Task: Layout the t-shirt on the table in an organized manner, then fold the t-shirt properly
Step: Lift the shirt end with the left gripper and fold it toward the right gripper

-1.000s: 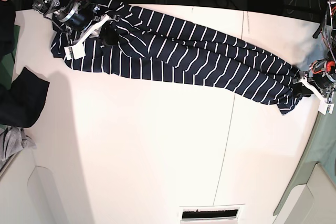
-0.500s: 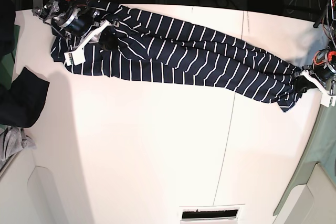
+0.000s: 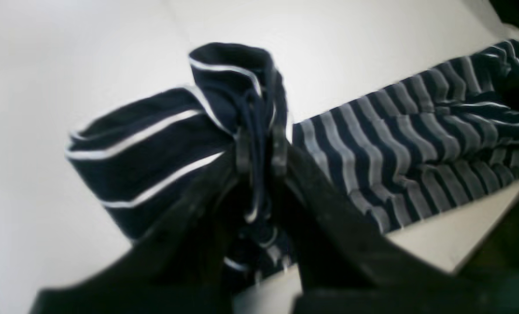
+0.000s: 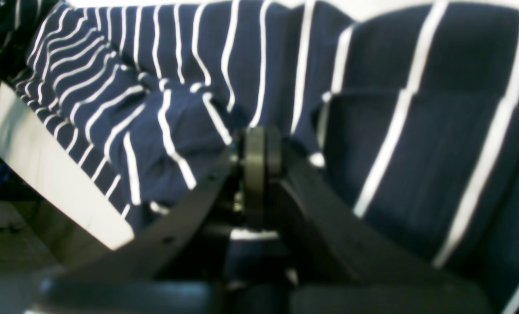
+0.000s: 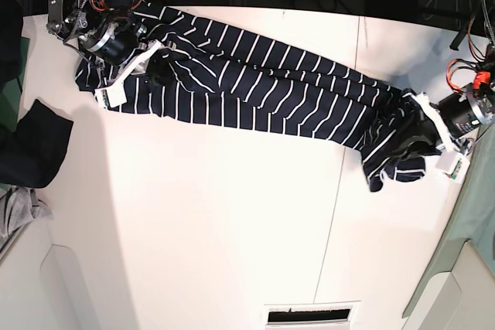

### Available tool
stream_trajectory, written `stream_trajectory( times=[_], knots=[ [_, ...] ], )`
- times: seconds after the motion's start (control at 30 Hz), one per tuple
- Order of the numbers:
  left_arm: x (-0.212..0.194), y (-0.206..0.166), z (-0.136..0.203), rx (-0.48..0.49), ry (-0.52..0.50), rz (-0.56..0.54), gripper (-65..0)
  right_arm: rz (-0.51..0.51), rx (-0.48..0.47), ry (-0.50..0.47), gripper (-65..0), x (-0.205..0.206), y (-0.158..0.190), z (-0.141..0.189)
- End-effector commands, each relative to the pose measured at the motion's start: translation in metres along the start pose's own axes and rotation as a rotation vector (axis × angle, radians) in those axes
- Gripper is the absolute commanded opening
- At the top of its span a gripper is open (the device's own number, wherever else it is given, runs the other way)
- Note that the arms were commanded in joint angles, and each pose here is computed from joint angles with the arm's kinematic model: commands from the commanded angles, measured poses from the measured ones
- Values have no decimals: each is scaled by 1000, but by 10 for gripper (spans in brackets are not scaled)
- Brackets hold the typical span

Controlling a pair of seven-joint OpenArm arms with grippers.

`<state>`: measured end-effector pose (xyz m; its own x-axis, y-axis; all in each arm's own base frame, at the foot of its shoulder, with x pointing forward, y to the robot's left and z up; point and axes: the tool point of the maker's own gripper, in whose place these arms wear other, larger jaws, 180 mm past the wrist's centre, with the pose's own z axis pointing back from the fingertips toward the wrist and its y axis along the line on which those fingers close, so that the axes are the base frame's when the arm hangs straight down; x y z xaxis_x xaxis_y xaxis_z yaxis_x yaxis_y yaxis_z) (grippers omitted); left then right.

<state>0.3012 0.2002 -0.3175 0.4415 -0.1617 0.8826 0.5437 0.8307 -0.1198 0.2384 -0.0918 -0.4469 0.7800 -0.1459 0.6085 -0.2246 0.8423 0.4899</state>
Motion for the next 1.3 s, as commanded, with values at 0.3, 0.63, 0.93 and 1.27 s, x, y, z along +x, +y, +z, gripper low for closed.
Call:
stream_trajectory(
  times=[0.3, 0.63, 0.93, 1.27],
  knots=[
    [4, -86, -23, -143, -129, 118, -650, 37, -10, -21, -650, 9, -2, 1],
    [-18, -180, -61, -321, -81, 76, -552, 37, -10, -21, -650, 9, -2, 1],
    [-8, -204, -66, -387, -121, 139, -365, 36, -10, -21, -650, 10, -2, 1],
    [32, -178, -51, -311, -235, 81, -424, 53, 26, -116, -650, 43, 4, 16]
  ],
)
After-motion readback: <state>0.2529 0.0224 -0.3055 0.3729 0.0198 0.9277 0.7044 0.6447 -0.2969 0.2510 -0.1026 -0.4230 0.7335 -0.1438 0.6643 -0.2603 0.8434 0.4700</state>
